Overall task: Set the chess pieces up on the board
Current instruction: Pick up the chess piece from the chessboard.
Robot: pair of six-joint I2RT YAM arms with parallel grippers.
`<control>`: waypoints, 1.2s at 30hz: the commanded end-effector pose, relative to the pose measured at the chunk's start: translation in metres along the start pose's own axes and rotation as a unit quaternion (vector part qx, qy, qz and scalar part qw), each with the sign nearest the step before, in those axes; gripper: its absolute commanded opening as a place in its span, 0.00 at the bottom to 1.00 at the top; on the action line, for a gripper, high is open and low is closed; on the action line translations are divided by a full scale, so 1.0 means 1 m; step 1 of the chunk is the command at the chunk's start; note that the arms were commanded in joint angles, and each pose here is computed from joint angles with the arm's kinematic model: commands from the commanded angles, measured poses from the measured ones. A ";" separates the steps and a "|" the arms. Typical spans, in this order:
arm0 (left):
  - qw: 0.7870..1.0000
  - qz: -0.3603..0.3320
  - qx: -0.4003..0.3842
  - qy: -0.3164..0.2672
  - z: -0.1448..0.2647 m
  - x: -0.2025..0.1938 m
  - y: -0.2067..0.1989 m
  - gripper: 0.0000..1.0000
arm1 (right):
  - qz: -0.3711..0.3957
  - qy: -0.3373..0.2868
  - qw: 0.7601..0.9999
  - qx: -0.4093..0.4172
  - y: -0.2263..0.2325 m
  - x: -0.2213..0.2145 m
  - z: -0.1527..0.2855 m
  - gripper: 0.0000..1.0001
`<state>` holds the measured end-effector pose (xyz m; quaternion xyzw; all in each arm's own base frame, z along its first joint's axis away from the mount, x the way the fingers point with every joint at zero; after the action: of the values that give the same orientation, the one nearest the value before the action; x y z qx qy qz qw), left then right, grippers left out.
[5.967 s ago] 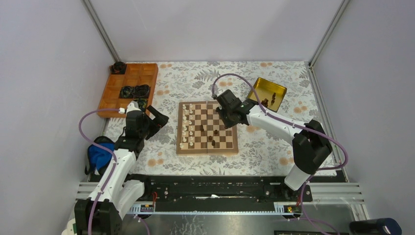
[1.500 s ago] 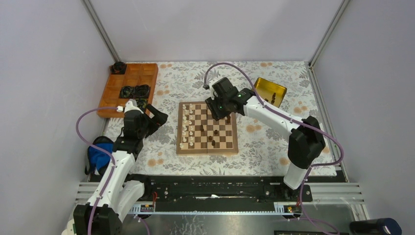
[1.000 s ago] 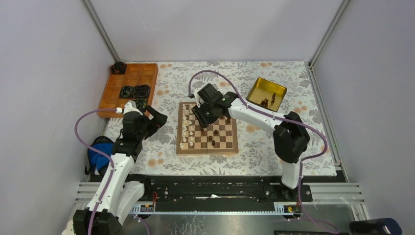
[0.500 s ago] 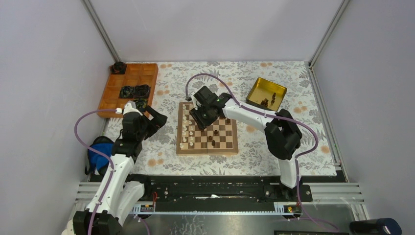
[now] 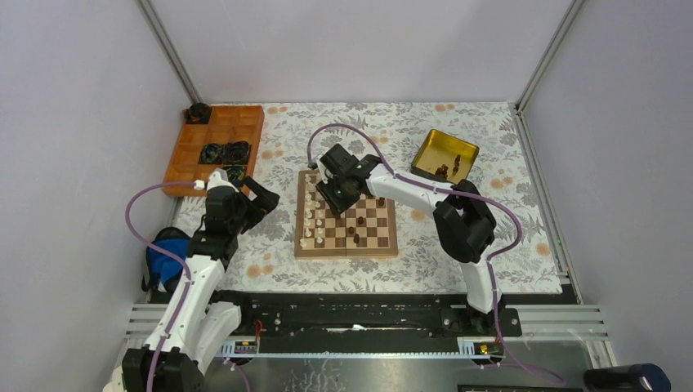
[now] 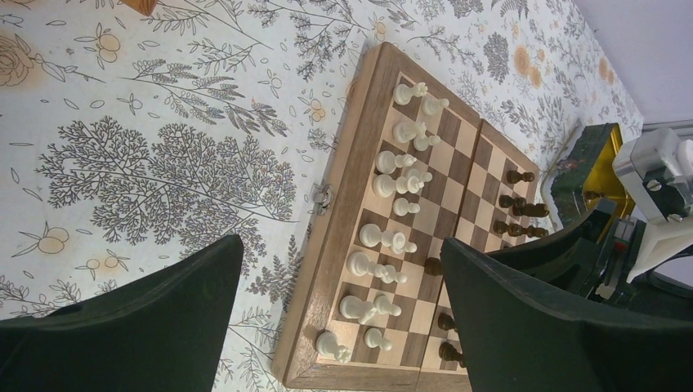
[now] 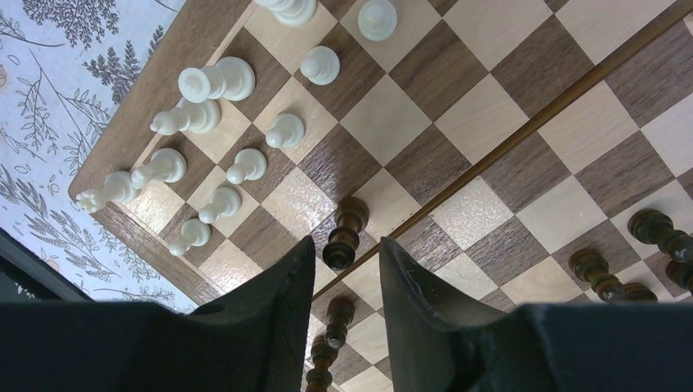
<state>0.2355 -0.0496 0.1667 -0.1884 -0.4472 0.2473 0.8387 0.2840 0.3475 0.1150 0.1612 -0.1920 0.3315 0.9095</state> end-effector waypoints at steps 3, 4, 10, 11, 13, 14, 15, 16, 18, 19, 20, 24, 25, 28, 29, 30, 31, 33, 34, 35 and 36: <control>1.000 -0.011 0.007 -0.014 0.000 0.007 0.001 0.99 | 0.016 -0.014 1.000 -0.003 0.005 0.013 0.005 0.37; 1.000 -0.011 0.007 -0.013 -0.001 0.006 0.002 0.99 | 0.016 -0.013 1.000 -0.004 0.004 0.013 0.004 0.36; 1.000 -0.011 0.008 -0.014 0.000 0.004 0.003 0.99 | 0.019 -0.012 1.000 -0.013 0.002 0.012 0.005 0.21; 1.000 -0.011 0.009 -0.012 -0.001 0.004 0.004 0.99 | 0.019 -0.010 1.000 -0.013 0.002 0.012 0.005 0.19; 1.000 -0.010 0.008 -0.013 0.000 0.004 0.004 0.99 | 0.017 -0.007 1.000 -0.014 0.001 0.010 0.005 0.15; 1.000 -0.010 0.008 -0.013 0.000 0.003 0.004 0.99 | 0.017 -0.006 1.000 -0.014 0.001 0.010 0.005 0.13; 1.000 -0.009 0.008 -0.013 0.000 0.003 0.004 0.99 | 0.017 -0.006 1.000 -0.014 0.001 0.009 0.006 0.11; 1.000 -0.009 0.008 -0.012 0.000 0.003 0.004 0.99 | 0.017 -0.007 1.000 -0.014 0.001 0.009 0.007 0.09; 1.000 -0.008 0.007 -0.012 0.000 0.002 0.004 0.99 | 0.017 -0.010 1.000 -0.014 0.001 0.009 0.009 0.06; 1.000 -0.008 0.007 -0.012 0.000 0.002 0.004 0.99 | 0.017 -0.012 1.000 -0.015 0.001 0.010 0.011 0.06; 1.000 -0.007 0.007 -0.012 0.001 0.002 0.004 0.99 | 0.017 -0.014 1.000 -0.015 0.002 0.010 0.012 0.05; 1.000 -0.007 0.007 -0.015 0.002 0.004 0.003 0.99 | 0.017 -0.030 0.999 -0.016 0.002 0.016 0.022 0.04; 1.000 -0.008 0.008 -0.015 0.002 0.004 0.003 0.99 | 0.016 -0.035 0.999 -0.018 0.002 0.018 0.025 0.03; 1.000 -0.007 0.008 -0.017 0.003 0.005 0.003 0.99 | 0.017 -0.047 0.998 -0.026 0.001 0.022 0.034 0.03; 1.000 -0.006 0.007 -0.016 0.003 0.005 0.003 0.99 | 0.017 -0.051 0.998 -0.028 0.001 0.023 0.038 0.02; 1.000 -0.006 0.007 -0.017 0.003 0.005 0.003 0.99 | 0.017 -0.053 0.998 -0.030 0.001 0.023 0.040 0.02; 1.000 -0.005 0.007 -0.017 0.003 0.005 0.003 0.99 | 0.017 -0.059 0.998 -0.033 0.001 0.024 0.046 0.02; 1.000 -0.005 0.007 -0.017 0.004 0.005 0.003 0.99 | 0.014 -0.066 0.997 -0.037 0.000 0.025 0.053 0.02; 1.000 -0.005 0.007 -0.017 0.004 0.005 0.002 0.99 | 0.012 -0.072 0.996 -0.045 -0.001 0.025 0.057 0.02; 1.000 -0.005 0.007 -0.018 0.004 0.005 0.002 0.99 | 0.009 -0.075 0.996 -0.049 -0.003 0.024 0.061 0.02; 1.000 -0.005 0.007 -0.019 0.004 0.006 0.002 0.99 | 0.006 -0.079 0.995 -0.055 -0.004 0.024 0.065 0.01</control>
<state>0.2349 -0.0481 0.1685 -0.1847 -0.4529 0.2470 0.8365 0.2905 0.3398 0.1364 0.1356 -0.2271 0.3276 0.9070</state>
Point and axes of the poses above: each gripper's point midway between its finger pads, its own z axis back along the fingers, its own y axis along the line the jaws close on, x = y × z, the point moved 5 cm from there along z, back along the fingers, and after that the axes turned 5 degrees about -z, right-handed, at the moved point
